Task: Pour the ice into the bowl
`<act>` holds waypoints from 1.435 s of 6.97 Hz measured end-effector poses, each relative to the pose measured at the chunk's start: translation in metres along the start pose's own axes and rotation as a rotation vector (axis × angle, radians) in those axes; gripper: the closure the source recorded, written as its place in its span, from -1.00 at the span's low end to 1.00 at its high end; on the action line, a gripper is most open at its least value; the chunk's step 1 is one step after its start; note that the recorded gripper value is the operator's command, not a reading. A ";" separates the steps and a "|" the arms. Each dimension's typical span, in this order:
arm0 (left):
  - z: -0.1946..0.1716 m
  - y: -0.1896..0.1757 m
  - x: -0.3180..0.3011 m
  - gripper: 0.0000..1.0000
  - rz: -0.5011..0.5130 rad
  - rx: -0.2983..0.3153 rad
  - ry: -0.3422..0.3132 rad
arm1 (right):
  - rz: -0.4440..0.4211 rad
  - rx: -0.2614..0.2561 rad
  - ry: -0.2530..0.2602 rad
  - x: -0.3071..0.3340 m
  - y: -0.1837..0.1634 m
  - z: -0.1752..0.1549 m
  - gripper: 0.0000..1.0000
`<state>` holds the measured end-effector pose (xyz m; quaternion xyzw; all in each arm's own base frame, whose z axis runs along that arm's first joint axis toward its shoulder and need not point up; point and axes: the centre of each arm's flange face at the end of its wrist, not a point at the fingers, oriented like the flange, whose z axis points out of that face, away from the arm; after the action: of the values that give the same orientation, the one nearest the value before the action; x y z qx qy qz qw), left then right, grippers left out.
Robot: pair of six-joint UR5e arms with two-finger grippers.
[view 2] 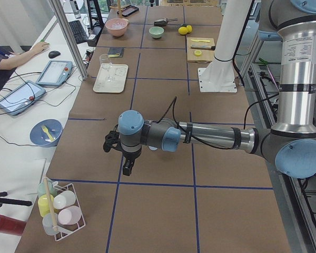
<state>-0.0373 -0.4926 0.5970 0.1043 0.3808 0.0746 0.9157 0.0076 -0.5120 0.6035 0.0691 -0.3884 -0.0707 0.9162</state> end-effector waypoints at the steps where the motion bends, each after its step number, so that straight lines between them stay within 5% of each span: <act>1: -0.002 -0.003 0.002 -1.00 0.013 0.014 0.000 | 0.023 -0.010 -0.019 -0.021 -0.005 0.016 -1.00; 5: -0.008 -0.013 0.008 -1.00 0.036 0.040 -0.003 | 0.193 0.059 -0.115 -0.063 0.037 0.099 -1.00; 9: -0.027 -0.010 0.034 -1.00 -0.030 0.126 -0.002 | 0.234 0.053 -0.129 -0.079 0.052 0.137 -1.00; 10: -0.027 -0.008 0.037 -1.00 -0.024 0.141 -0.007 | 0.236 0.053 -0.129 -0.088 0.051 0.142 -0.79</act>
<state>-0.0298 -0.4890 0.5509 0.1643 0.3833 0.0362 0.9082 -0.1517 -0.4555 0.6485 0.0425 -0.4537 0.0437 0.8891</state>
